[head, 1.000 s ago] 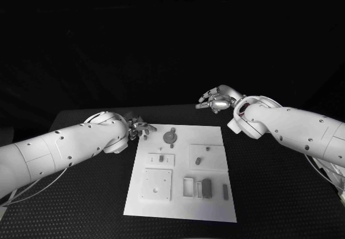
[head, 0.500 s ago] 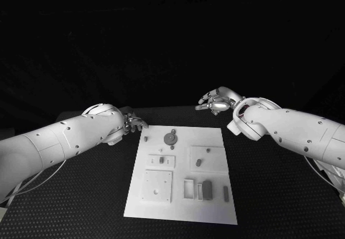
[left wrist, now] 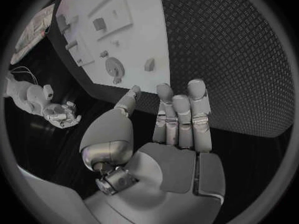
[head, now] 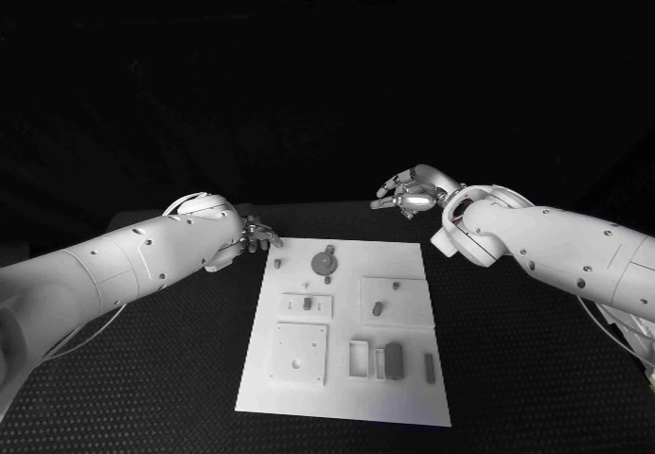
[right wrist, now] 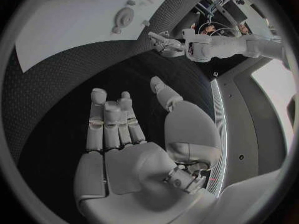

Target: Assemble the parts on the task board

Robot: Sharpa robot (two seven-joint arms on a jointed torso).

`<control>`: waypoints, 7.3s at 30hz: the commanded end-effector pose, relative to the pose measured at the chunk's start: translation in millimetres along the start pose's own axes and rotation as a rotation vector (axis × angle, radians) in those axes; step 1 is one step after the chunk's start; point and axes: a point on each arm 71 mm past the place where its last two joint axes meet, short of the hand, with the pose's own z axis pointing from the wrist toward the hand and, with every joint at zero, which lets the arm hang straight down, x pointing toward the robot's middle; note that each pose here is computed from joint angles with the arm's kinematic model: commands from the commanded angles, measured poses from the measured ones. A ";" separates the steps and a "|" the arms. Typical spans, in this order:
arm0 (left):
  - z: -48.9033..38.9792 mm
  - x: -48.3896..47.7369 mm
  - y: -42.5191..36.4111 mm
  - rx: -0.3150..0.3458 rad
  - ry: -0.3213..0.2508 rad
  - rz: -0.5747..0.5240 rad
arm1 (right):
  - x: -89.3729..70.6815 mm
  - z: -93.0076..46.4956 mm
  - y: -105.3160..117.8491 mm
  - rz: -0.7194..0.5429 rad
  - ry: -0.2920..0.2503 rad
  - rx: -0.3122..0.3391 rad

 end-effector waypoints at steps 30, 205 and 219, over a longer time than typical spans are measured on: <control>4.9 16.5 -6.5 0.027 0.043 0.050 | 2.6 0.2 2.2 0.001 0.018 -0.007; -60.2 90.3 -12.2 0.094 0.111 -0.168 | -1.1 -2.4 -2.2 0.002 0.014 0.005; -60.0 94.3 -11.5 0.087 0.144 -0.133 | -1.3 -2.6 -2.5 0.001 0.015 0.006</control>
